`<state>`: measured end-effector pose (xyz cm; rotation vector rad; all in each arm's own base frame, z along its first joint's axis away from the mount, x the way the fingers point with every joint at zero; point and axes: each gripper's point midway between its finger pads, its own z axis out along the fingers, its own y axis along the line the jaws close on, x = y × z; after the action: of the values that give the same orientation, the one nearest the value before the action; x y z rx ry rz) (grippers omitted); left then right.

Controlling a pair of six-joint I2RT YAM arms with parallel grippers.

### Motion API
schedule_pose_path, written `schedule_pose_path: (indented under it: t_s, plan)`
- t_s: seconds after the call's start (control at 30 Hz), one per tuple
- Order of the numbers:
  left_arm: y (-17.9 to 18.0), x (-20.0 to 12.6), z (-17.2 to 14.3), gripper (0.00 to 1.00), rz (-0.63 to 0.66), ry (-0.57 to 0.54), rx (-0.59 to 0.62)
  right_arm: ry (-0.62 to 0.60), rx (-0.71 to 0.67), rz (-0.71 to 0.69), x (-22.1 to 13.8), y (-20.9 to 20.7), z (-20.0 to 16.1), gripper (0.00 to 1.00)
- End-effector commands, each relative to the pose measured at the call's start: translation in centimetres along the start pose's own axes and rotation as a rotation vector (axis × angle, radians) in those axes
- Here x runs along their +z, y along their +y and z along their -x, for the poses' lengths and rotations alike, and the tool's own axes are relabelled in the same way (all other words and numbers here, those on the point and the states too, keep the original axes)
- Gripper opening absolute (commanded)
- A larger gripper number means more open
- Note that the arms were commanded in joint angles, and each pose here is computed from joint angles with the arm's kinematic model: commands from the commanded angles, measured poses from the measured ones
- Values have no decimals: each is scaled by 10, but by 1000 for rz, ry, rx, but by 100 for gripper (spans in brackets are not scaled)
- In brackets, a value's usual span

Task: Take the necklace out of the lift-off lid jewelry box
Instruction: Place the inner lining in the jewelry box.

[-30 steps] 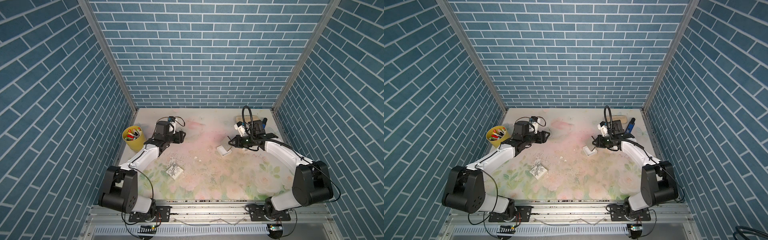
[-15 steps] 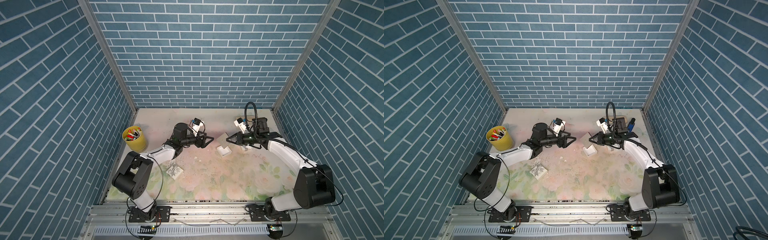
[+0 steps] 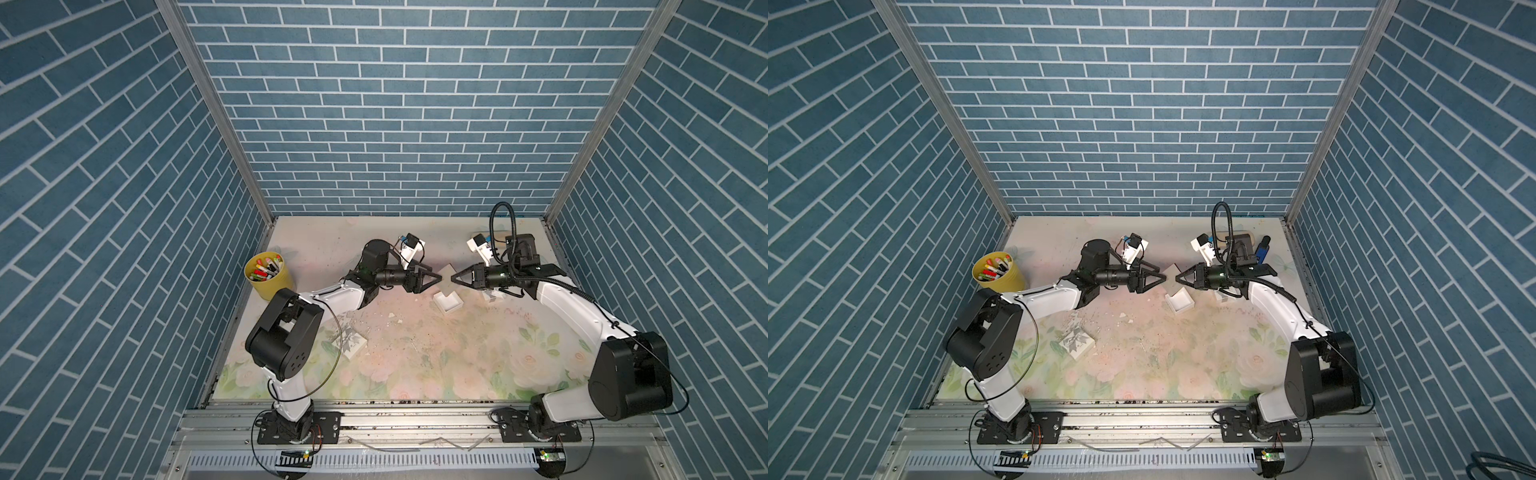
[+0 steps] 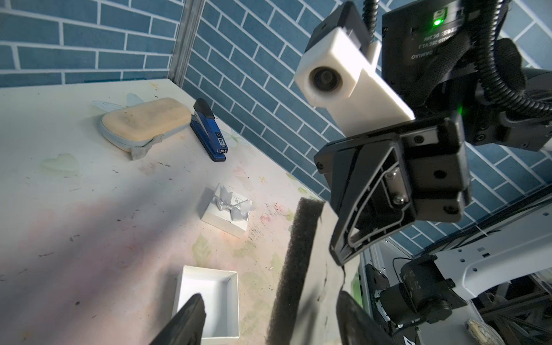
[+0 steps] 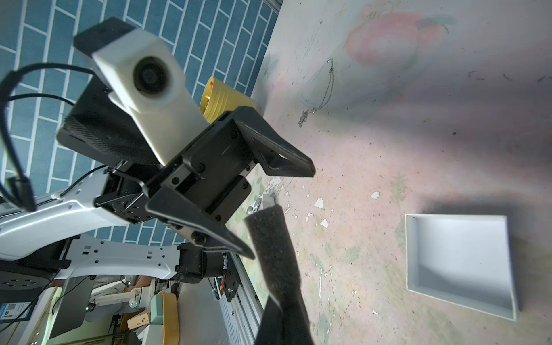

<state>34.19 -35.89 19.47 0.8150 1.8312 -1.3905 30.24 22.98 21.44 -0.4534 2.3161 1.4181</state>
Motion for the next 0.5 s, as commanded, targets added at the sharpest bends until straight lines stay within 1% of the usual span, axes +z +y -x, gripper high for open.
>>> schedule_pose_path:
  t_s: [0.0,0.17,0.3,0.33,0.37,0.43,0.47]
  plan:
    - [-13,2,11,63,-68,-16,20,-34,-105,41,-9,23,13,0]
    - [-11,0,11,50,-71,-18,6,-32,-93,22,-9,18,13,0]
    - [-9,-1,10,33,-74,-19,-10,-35,-90,-9,-9,14,14,2]
    - [-9,-1,10,29,-78,-17,-14,-35,-88,-12,-9,13,13,3]
    - [-9,-1,10,27,-79,-16,-18,-34,-87,-15,-9,13,13,5]
    - [-9,-1,11,26,-80,-18,-17,-34,-85,-25,-9,11,12,14]
    - [-8,-1,11,25,-80,-20,-19,-33,-84,-33,-10,10,11,17]
